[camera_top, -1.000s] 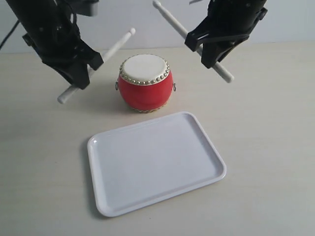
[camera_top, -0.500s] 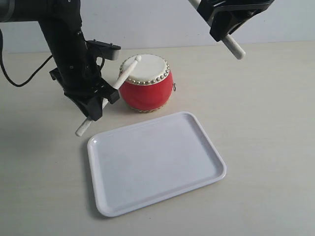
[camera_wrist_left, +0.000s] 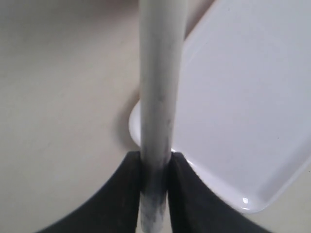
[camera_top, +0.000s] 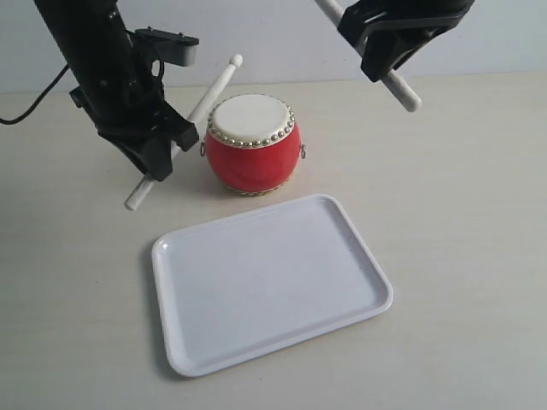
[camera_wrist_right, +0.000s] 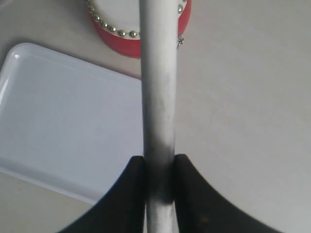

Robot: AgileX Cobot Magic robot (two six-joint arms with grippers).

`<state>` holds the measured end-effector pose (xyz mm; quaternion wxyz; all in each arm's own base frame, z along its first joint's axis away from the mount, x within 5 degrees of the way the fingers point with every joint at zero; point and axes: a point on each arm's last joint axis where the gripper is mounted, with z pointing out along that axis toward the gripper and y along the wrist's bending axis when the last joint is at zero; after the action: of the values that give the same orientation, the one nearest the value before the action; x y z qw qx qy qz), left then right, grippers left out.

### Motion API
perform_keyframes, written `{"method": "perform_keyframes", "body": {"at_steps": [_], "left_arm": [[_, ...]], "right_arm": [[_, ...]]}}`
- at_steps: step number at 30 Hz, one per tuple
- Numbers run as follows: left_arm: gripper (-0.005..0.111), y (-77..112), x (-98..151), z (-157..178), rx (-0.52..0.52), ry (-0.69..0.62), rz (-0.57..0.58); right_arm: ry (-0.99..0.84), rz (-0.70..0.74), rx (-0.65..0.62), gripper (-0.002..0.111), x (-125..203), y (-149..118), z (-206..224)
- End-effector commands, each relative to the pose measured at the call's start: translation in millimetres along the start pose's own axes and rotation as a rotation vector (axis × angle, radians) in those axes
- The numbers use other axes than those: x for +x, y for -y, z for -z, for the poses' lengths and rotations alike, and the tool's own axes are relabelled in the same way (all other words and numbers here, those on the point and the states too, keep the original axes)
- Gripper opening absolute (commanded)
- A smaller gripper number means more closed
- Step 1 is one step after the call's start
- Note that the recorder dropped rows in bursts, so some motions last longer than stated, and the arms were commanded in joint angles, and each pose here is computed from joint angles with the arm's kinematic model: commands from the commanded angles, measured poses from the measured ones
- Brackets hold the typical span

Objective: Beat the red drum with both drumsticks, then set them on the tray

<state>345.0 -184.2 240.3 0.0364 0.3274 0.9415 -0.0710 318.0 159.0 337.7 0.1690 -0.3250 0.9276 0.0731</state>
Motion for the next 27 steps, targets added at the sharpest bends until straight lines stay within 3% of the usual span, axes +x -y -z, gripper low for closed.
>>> {"method": "perform_keyframes", "body": {"at_steps": [1, 7, 11, 27], "left_arm": [[0.0, 4.8, 3.7, 21.4, -0.015, 0.053, -0.014], [0.0, 8.4, 11.6, 49.3, -0.048, 0.118, -0.027], [0.0, 11.6, 17.0, 65.7, -0.058, 0.159, -0.028], [0.0, 13.7, 20.9, 76.0, -0.063, 0.186, -0.031]], "right_arm": [[-0.091, -0.009, -0.018, 0.0, -6.3, 5.9, -41.7], [-0.326, -0.035, -0.073, 0.0, 11.8, 11.2, -124.7], [-0.397, -0.035, -0.075, 0.0, 19.1, 13.6, -148.9], [-0.219, -0.019, -0.038, 0.0, 10.5, 7.1, -77.4]]}}
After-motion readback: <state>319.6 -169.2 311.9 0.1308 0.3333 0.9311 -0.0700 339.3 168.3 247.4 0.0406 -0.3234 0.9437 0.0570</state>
